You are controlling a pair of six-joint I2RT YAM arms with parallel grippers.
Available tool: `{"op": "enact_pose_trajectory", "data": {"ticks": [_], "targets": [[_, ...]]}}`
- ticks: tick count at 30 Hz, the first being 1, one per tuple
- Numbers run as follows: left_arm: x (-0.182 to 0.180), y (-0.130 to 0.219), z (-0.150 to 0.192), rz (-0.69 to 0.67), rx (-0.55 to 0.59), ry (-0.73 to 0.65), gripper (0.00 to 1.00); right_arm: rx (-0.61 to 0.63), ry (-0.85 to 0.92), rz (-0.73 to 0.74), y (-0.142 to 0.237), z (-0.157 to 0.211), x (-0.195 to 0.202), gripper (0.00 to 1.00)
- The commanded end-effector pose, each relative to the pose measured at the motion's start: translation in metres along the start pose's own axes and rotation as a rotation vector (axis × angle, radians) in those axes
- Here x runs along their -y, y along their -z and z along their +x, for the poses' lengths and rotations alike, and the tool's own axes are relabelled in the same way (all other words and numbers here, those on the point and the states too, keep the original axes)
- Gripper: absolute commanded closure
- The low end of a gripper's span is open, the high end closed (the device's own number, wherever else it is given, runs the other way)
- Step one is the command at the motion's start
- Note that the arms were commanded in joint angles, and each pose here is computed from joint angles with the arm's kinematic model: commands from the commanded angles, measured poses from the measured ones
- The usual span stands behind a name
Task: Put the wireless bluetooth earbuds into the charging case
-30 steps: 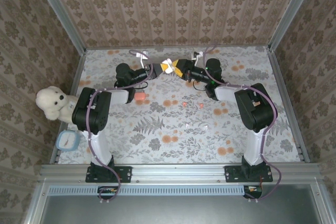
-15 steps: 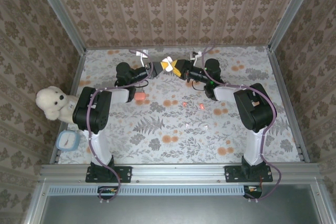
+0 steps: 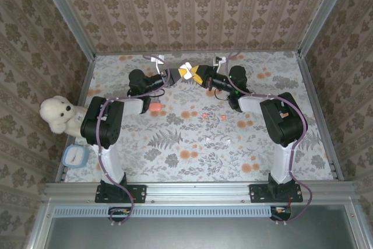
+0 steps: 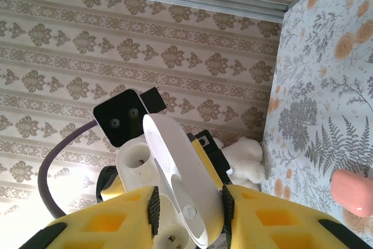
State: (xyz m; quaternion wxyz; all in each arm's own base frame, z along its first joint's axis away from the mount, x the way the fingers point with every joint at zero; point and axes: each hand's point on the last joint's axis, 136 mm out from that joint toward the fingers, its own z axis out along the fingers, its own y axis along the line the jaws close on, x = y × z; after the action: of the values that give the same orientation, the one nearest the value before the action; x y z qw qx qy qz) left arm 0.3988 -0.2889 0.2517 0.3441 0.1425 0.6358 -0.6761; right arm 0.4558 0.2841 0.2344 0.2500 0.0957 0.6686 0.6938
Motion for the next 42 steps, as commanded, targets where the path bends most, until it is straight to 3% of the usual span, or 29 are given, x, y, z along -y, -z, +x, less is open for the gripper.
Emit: {"op": "enact_pose_trajectory", "data": {"ticks": [1,19,33,42], "targets": [[0.008,-0.003,-0.011,0.024,0.021,-0.046,1.0,0.009,0.017,-0.032,0.002,-0.001,-0.001,0.64],[0.006,-0.006,-0.012,0.025,0.025,-0.041,1.0,-0.026,-0.001,-0.027,-0.003,0.006,0.008,0.69],[0.001,-0.011,-0.001,0.024,0.008,-0.027,1.0,-0.026,0.008,-0.059,-0.01,-0.001,-0.007,0.71],[0.001,-0.012,-0.003,0.021,0.015,-0.029,1.0,-0.027,0.005,-0.057,-0.01,-0.001,-0.005,0.83]]}}
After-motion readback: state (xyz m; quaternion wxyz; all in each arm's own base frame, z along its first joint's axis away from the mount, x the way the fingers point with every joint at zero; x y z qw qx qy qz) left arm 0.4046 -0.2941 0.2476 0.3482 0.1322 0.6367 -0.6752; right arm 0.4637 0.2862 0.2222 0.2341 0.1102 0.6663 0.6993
